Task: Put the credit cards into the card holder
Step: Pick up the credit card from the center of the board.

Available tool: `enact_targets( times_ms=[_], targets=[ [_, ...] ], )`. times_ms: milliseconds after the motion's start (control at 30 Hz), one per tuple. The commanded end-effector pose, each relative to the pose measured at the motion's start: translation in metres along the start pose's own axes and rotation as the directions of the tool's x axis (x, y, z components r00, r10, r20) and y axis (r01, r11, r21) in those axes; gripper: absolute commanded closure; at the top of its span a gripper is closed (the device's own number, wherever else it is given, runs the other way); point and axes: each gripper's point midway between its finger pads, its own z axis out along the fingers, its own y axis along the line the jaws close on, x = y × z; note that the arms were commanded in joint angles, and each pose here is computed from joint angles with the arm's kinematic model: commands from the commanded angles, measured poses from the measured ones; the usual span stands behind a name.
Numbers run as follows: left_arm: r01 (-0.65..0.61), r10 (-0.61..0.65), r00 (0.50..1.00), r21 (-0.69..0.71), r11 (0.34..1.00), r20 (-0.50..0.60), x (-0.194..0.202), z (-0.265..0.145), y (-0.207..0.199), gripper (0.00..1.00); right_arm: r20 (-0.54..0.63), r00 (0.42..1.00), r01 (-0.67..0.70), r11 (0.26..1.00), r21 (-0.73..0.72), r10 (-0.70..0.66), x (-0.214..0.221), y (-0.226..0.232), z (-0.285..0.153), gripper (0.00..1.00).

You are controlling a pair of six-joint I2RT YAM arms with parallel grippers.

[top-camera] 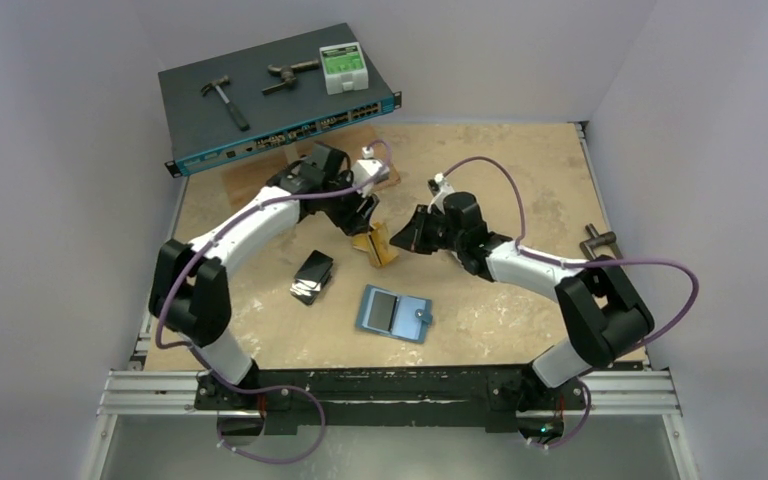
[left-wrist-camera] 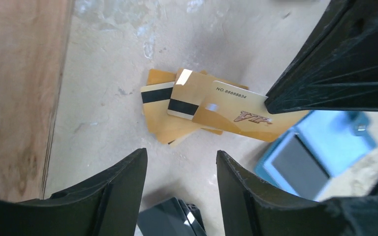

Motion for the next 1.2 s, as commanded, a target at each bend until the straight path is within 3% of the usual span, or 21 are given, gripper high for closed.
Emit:
enact_targets(
  times_ms=[0,100,233,300,433,633,867,1167],
  targets=[
    [0.150,-0.179,0.965,0.158,0.976,0.190,-0.048,-0.072,-0.027,0.45,0.074,0.997,0.044,0.992,-0.119,-0.035,-0.021,0.034,-0.022,1.00],
    [0.290,-0.354,0.913,0.287,0.913,0.202,-0.052,-0.090,-0.035,0.43,0.117,0.992,0.053,0.986,-0.161,-0.034,-0.027,0.047,-0.038,1.00],
    [0.447,-0.577,0.805,0.499,0.743,0.138,-0.060,-0.113,-0.045,0.44,0.210,0.978,0.057,0.975,-0.215,-0.011,-0.043,0.069,-0.066,1.00],
    [0.443,-0.613,0.777,0.566,0.695,0.145,-0.065,-0.124,-0.051,0.47,0.268,0.963,0.068,0.962,-0.263,0.005,-0.054,0.086,-0.084,1.00],
    [0.420,-0.645,0.740,0.618,0.665,0.190,-0.068,-0.138,-0.063,0.52,0.378,0.922,0.063,0.937,-0.344,0.077,-0.077,0.112,-0.116,1.00],
    [0.455,-0.747,0.652,0.721,0.522,0.129,-0.076,-0.144,-0.074,0.58,0.394,0.912,0.070,0.902,-0.427,0.116,-0.087,0.146,-0.131,1.00],
    [0.382,-0.792,0.589,0.807,0.450,0.163,-0.097,-0.168,-0.078,0.62,0.374,0.917,0.055,0.883,-0.465,0.140,-0.087,0.162,-0.126,1.00],
    [0.355,-0.785,0.597,0.825,0.441,0.163,-0.099,-0.175,-0.084,0.67,0.366,0.912,0.030,0.861,-0.508,0.184,-0.089,0.167,-0.125,1.00]
  ],
)
